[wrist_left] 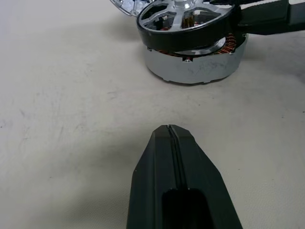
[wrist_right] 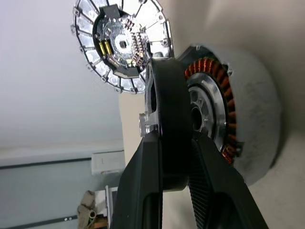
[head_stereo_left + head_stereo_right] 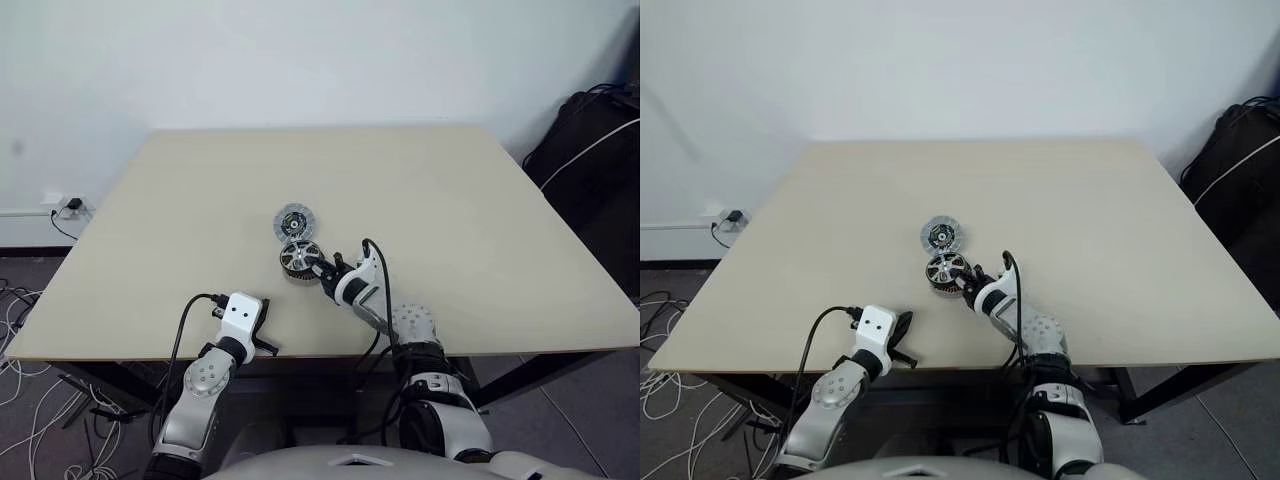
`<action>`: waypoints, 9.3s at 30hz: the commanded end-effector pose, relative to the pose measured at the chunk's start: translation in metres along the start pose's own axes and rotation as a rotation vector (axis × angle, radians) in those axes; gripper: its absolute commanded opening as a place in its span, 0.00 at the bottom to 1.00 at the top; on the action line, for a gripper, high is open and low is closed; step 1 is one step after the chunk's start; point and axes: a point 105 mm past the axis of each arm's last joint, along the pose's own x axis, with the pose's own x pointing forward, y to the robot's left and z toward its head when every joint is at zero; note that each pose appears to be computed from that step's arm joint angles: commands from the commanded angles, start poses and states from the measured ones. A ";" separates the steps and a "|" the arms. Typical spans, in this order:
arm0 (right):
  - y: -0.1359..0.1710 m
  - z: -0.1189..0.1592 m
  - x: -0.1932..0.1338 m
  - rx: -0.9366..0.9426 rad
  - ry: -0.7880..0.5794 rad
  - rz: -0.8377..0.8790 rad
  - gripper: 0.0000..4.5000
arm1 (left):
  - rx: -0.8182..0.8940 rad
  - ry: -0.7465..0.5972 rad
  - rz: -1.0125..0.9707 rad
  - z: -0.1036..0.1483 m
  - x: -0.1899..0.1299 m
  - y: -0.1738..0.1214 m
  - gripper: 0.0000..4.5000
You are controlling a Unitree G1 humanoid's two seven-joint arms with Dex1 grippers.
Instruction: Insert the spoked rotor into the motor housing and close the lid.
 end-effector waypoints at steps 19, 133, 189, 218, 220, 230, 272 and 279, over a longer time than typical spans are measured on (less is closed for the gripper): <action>0.025 0.009 -0.004 -0.046 -0.056 0.072 0.54 | -0.002 -0.060 0.008 0.017 0.001 0.002 0.00; 0.023 -0.011 0.018 -2.156 0.908 -0.031 0.07 | -0.081 -0.106 0.068 0.016 0.009 -0.007 0.00; 0.015 -0.010 -0.105 -1.384 0.475 -0.267 0.00 | -0.102 -0.079 -0.010 0.009 0.014 -0.024 0.00; 0.064 -0.029 -0.062 -1.526 0.375 -0.041 0.43 | -0.099 -0.085 0.007 0.010 0.013 -0.019 0.00; 0.074 -0.025 -0.068 -1.718 0.367 0.037 0.43 | -0.098 -0.085 0.005 0.010 0.013 -0.020 0.00; 0.061 -0.008 -0.107 -2.240 0.704 0.223 0.43 | -0.100 -0.085 -0.006 0.010 0.014 -0.022 0.00; -0.013 0.010 -0.104 -2.156 0.976 -0.027 0.02 | -0.113 -0.084 0.008 0.009 0.013 -0.022 0.00; 0.003 0.014 -0.092 -1.972 0.759 -0.116 0.02 | -0.114 -0.082 0.005 0.009 0.013 -0.023 0.00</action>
